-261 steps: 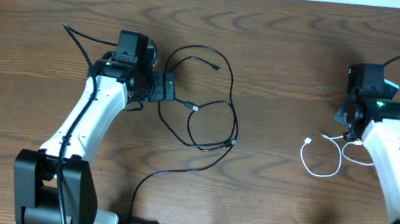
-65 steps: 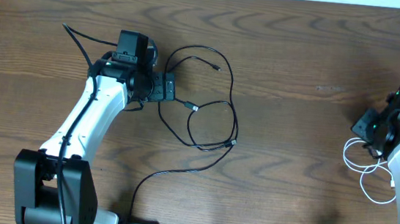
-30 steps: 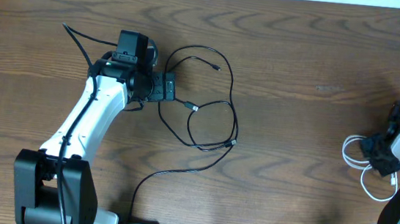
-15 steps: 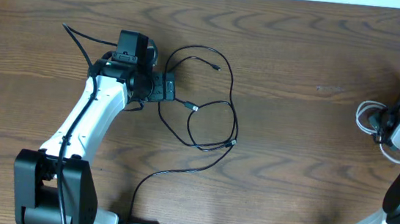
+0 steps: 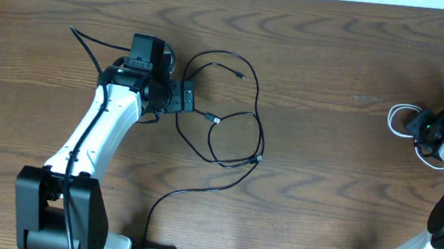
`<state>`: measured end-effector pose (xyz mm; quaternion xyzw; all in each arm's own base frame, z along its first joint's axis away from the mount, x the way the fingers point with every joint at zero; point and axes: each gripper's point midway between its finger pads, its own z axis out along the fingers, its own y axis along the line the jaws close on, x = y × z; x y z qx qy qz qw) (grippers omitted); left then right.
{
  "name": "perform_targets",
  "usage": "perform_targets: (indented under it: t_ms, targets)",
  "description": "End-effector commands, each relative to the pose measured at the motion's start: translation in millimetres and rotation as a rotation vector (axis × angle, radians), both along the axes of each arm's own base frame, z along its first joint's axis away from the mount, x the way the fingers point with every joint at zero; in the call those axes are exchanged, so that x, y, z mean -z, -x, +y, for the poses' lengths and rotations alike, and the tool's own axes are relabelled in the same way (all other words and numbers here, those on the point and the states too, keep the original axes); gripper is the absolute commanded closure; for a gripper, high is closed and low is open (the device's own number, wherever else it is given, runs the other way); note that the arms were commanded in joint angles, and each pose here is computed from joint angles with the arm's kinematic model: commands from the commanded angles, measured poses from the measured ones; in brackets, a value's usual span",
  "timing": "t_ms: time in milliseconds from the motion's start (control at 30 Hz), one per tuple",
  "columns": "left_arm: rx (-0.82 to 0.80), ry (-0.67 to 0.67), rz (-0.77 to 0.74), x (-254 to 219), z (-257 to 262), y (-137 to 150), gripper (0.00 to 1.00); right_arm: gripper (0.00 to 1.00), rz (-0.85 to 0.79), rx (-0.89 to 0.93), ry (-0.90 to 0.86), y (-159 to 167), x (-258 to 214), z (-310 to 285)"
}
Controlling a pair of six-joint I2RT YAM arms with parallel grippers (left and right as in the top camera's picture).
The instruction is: Untangle cables
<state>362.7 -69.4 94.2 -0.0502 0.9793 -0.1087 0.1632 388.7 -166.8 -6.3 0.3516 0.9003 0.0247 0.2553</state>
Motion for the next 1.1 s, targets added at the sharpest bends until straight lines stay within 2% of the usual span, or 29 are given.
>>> perform_targets:
  t_ms: [0,233,567,667,767,1000,1067]
  targets:
    - [0.000,0.011,0.002,-1.0,-0.8,-1.0,0.02,0.66,0.171,-0.039,-0.213,49.5,42.9,46.0]
    - [0.000,0.011,0.002,-1.0,-0.8,-1.0,0.02,0.60,0.130,0.034,-0.009,51.1,-12.9,12.0]
    - [0.000,0.011,0.002,-1.0,-0.8,-1.0,0.02,0.45,0.148,-0.012,-0.016,50.7,-13.5,28.9]
    - [0.000,0.011,0.002,-1.0,-0.8,-1.0,0.02,0.44,0.156,-0.046,-0.007,50.6,-13.3,32.7]
    - [0.000,0.011,0.002,-1.0,-0.8,-1.0,0.02,0.29,0.158,-0.056,-0.005,50.1,-14.8,36.7]
    - [0.000,0.011,0.002,-1.0,-0.8,-1.0,0.02,0.26,0.192,0.000,0.151,63.6,-41.8,18.6]
    - [0.000,0.011,0.002,-0.9,-0.8,-0.9,0.02,0.22,0.160,-0.004,0.164,61.7,-55.2,20.6]
